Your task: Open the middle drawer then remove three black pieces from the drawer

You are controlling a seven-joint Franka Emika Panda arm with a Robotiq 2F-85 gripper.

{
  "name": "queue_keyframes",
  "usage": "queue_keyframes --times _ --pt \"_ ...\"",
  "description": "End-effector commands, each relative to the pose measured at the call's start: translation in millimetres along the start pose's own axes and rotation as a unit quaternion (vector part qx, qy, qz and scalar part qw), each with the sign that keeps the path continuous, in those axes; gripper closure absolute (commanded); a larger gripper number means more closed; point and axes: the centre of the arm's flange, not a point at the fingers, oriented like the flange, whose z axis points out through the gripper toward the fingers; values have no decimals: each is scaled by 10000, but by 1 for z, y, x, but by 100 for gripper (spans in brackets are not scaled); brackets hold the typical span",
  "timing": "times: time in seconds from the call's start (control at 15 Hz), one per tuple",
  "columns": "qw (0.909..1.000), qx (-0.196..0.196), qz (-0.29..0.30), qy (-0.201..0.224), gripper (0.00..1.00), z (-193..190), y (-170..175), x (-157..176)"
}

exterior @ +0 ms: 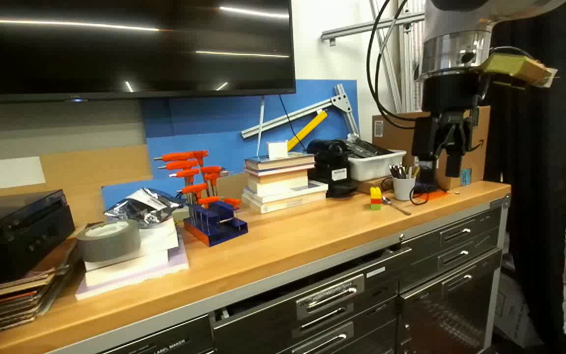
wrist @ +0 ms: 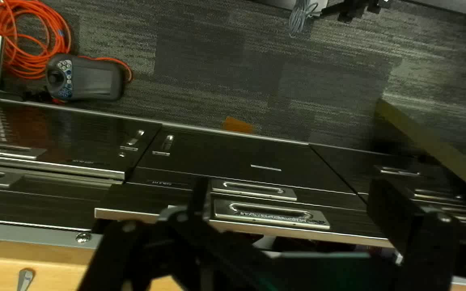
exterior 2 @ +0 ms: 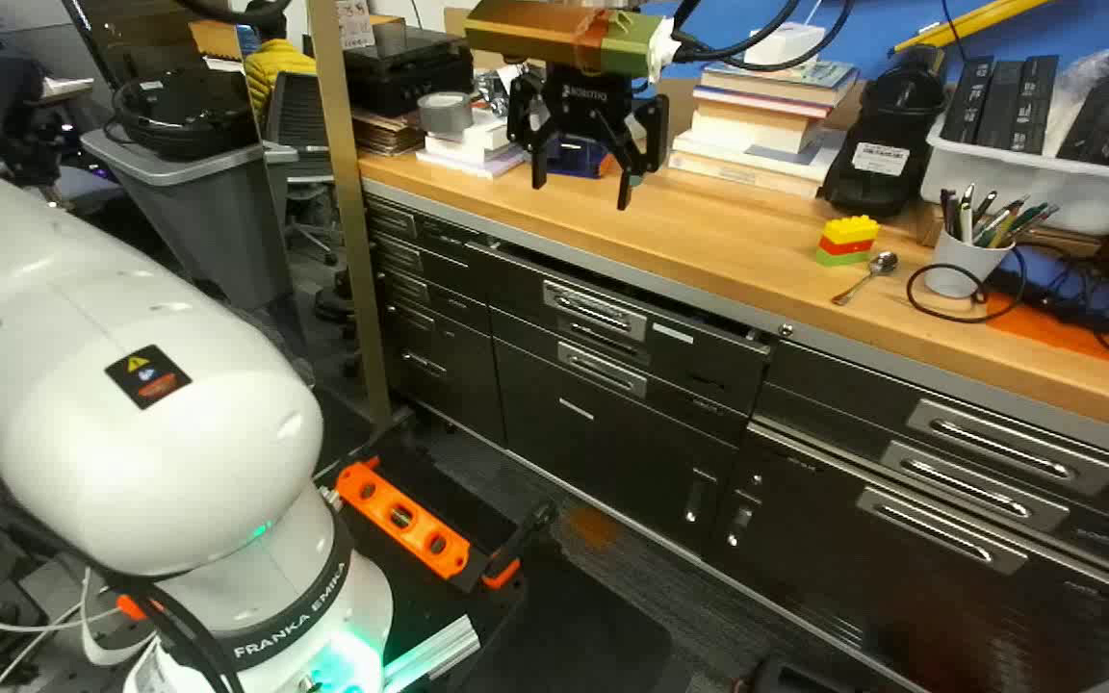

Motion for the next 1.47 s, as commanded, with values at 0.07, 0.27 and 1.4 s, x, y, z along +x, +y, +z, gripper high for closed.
queue_keyframes --times 0.07,0.27,1.4 --pt "10000 -19 1 65 0 -6 1 2" --pt "9999 -28 1 101 0 -9 1 2" --pt "9270 343 3719 341 0 160 4 64"
